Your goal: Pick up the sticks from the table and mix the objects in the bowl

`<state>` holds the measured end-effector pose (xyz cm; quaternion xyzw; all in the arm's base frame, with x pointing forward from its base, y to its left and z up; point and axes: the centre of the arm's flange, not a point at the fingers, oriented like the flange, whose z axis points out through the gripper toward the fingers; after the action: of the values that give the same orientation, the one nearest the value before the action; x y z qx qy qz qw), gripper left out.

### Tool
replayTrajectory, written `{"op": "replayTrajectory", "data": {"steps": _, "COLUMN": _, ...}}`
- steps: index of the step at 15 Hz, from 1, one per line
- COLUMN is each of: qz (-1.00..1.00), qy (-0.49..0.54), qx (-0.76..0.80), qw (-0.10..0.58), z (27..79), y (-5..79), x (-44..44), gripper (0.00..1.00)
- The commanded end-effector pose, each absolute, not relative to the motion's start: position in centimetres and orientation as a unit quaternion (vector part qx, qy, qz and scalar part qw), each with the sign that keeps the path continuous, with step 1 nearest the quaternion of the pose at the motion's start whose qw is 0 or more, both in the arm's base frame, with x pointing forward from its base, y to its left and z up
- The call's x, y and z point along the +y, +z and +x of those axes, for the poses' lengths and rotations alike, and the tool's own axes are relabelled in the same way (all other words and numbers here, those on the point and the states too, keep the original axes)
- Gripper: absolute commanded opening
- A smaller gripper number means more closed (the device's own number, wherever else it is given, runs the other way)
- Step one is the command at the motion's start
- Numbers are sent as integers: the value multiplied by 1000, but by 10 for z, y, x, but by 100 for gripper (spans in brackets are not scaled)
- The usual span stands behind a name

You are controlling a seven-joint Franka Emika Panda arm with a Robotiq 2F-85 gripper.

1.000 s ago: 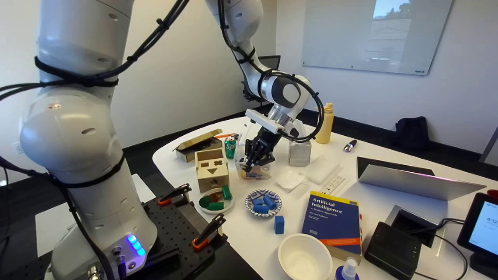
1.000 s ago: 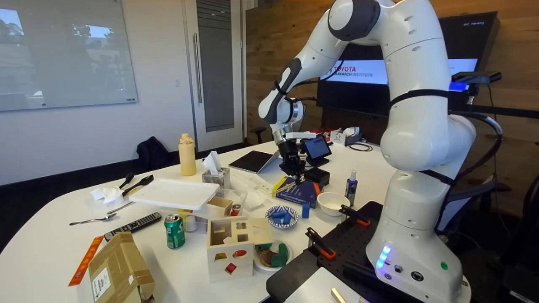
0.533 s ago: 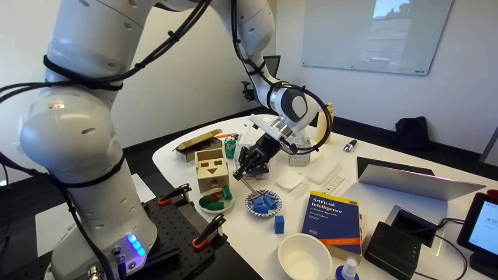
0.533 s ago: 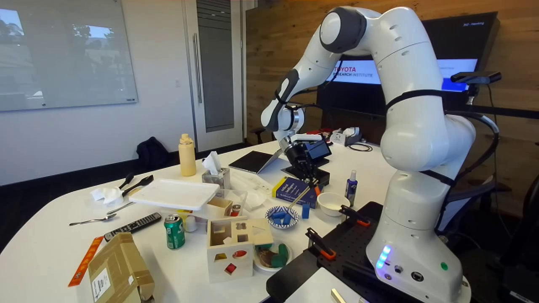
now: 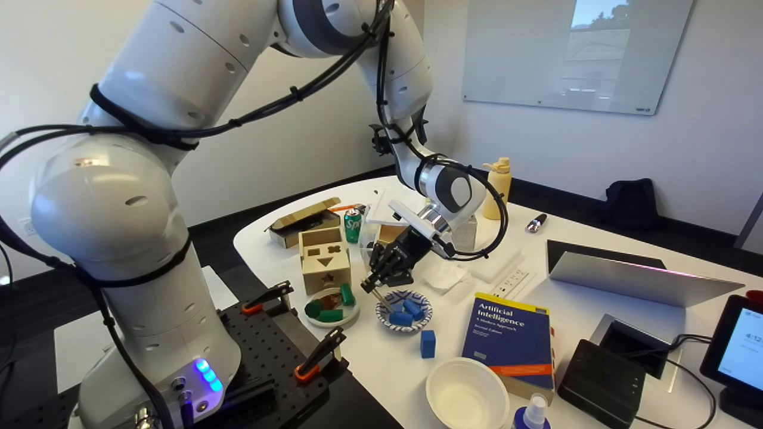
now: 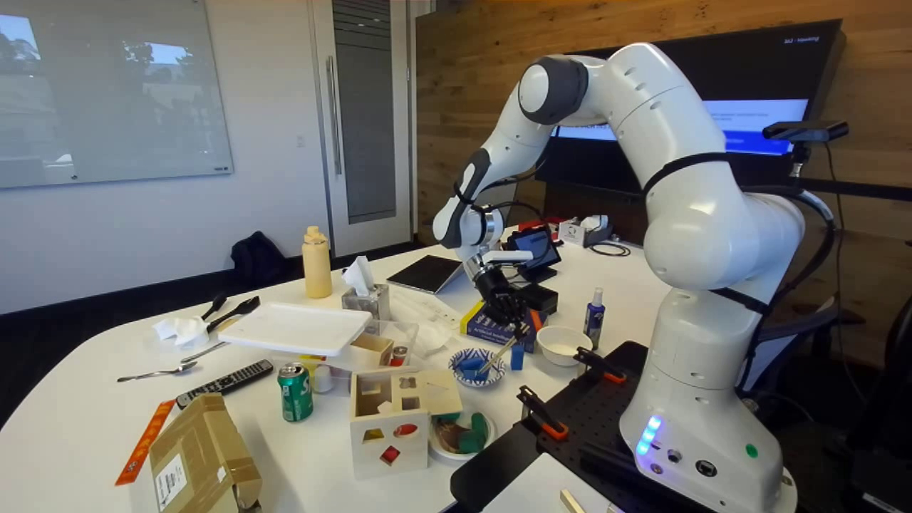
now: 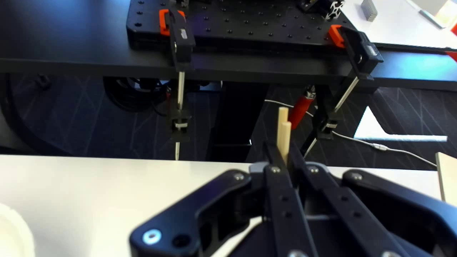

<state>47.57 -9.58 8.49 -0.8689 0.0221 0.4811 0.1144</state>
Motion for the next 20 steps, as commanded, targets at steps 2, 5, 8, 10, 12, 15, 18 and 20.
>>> {"op": "replayTrajectory", "data": {"steps": 2, "qz": -876, "qy": 464, "qx": 10, "qw": 130, "z": 500, "y": 82, "x": -90, "gripper": 2}}
{"op": "replayTrajectory", "data": {"steps": 5, "qz": -881, "qy": 457, "qx": 11, "qw": 121, "z": 508, "y": 85, "x": -92, "gripper": 2}}
{"op": "replayTrajectory", "data": {"steps": 8, "qz": -882, "qy": 459, "qx": 20, "qw": 103, "z": 509, "y": 86, "x": -100, "gripper": 2}}
{"op": "replayTrajectory", "data": {"steps": 10, "qz": -883, "qy": 461, "qx": 30, "qw": 87, "z": 507, "y": 84, "x": -109, "gripper": 2}}
{"op": "replayTrajectory", "data": {"steps": 12, "qz": -879, "qy": 469, "qx": 38, "qw": 76, "z": 503, "y": 82, "x": -116, "gripper": 2}}
{"op": "replayTrajectory", "data": {"steps": 15, "qz": -865, "qy": 489, "qx": 45, "qw": 107, "z": 497, "y": 80, "x": -118, "gripper": 2}}
{"op": "replayTrajectory", "data": {"steps": 18, "qz": -849, "qy": 509, "qx": 40, "qw": 136, "z": 492, "y": 77, "x": -109, "gripper": 2}}
{"op": "replayTrajectory", "data": {"steps": 20, "qz": -842, "qy": 517, "qx": 40, "qw": 148, "z": 491, "y": 77, "x": -104, "gripper": 2}}
